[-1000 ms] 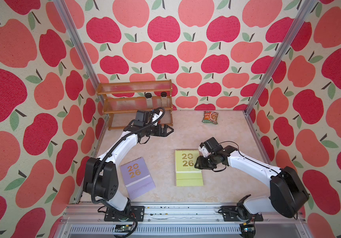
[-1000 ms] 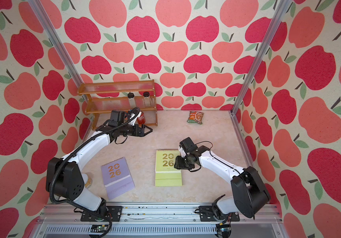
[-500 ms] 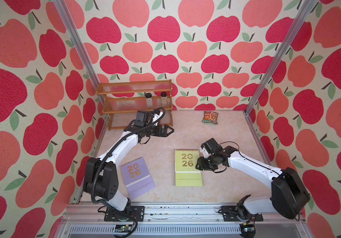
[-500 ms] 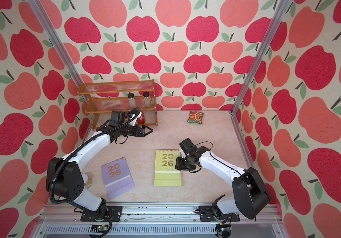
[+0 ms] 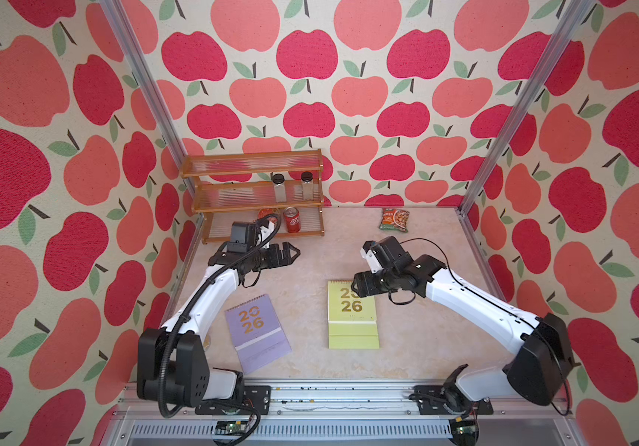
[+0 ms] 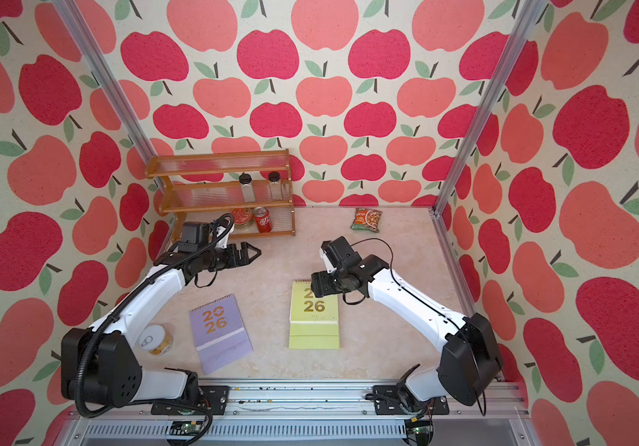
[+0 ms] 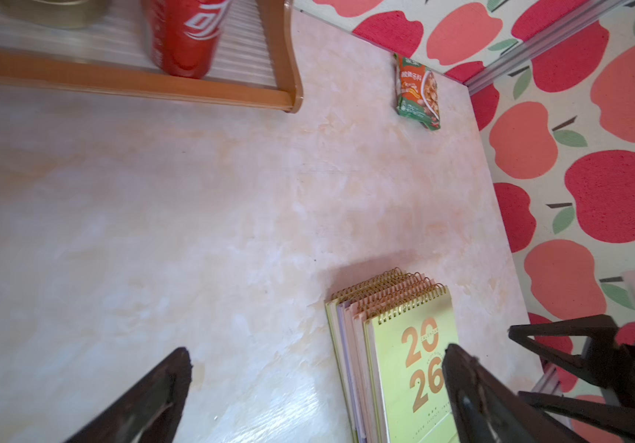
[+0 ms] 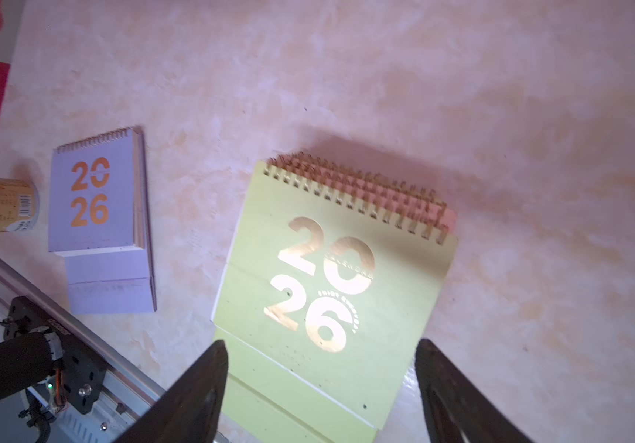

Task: Stack the calendars
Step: Pick up the calendar at the center of the board.

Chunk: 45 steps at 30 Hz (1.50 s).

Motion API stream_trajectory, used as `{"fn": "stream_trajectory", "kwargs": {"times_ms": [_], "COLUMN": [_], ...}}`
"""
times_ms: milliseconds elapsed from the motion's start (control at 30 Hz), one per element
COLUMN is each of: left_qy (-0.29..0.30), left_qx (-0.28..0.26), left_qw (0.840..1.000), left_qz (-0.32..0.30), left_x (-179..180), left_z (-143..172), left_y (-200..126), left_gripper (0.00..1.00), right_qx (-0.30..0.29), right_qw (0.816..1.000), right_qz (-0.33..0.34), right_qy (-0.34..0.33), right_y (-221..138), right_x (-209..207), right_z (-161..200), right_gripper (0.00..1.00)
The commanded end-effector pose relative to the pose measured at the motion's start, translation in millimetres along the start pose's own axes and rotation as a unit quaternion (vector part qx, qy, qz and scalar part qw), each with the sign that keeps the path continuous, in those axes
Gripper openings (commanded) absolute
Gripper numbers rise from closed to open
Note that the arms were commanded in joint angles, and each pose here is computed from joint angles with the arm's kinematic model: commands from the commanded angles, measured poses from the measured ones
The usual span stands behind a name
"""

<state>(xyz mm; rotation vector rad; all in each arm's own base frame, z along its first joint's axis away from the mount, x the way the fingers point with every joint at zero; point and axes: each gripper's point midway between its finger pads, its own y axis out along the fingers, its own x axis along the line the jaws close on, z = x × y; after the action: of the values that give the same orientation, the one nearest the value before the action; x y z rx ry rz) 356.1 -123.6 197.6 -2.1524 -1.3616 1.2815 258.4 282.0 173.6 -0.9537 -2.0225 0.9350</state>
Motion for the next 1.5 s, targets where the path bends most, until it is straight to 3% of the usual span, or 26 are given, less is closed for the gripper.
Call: {"fn": "stream_trajectory", "kwargs": {"times_ms": [0,300,533,633,800,967,1100,1167,1467], "left_qy": [-0.068,-0.208,-0.314,-0.328,-0.358,-0.355,-0.356,-0.357,-0.359], "left_qx": [0.01,-0.007,0.003,0.016,0.055,0.055,0.088,0.099,0.105], "left_qw": [0.995,0.964,0.928,0.92,0.889,0.867,0.85,0.845,0.849], "left_qz": [-0.078,-0.165,-0.199,-0.213,-0.28,-0.345,-0.377,-0.386,-0.374], "left_x": [30.5,76.9,105.8,114.0,138.6,157.2,168.4,173.3,180.8], "left_z": [26.1,76.9,122.1,137.1,163.0,167.3,178.8,183.5,184.6], "left_y": [-24.9,-74.9,-80.4,-75.8,-74.1,-85.9,-83.5,-79.8,-60.3], "left_gripper": [1.0,1.0,1.0,1.0,0.99,0.99,0.99,0.99,0.99], "right_qx": [-0.005,0.013,0.021,0.027,0.047,0.059,0.067,0.071,0.086], "right_qw": [0.998,0.99,0.985,0.982,0.978,0.974,0.972,0.971,0.97], "right_qz": [-0.011,-0.072,-0.115,-0.137,-0.158,-0.183,-0.194,-0.2,-0.21], "right_qy": [-0.055,-0.121,-0.131,-0.125,-0.13,-0.122,-0.113,-0.108,-0.094], "right_y": [14.5,64.0,89.8,98.3,115.0,125.1,132.8,136.4,151.8], "right_x": [22.8,96.7,132.8,144.1,162.3,177.3,182.9,184.6,185.9], "right_z": [-19.5,-38.5,-40.7,-39.2,-31.2,-21.1,-15.7,-13.1,-4.9], "right_gripper": [0.79,0.8,0.8,0.8,0.8,0.79,0.79,0.79,0.79]}}
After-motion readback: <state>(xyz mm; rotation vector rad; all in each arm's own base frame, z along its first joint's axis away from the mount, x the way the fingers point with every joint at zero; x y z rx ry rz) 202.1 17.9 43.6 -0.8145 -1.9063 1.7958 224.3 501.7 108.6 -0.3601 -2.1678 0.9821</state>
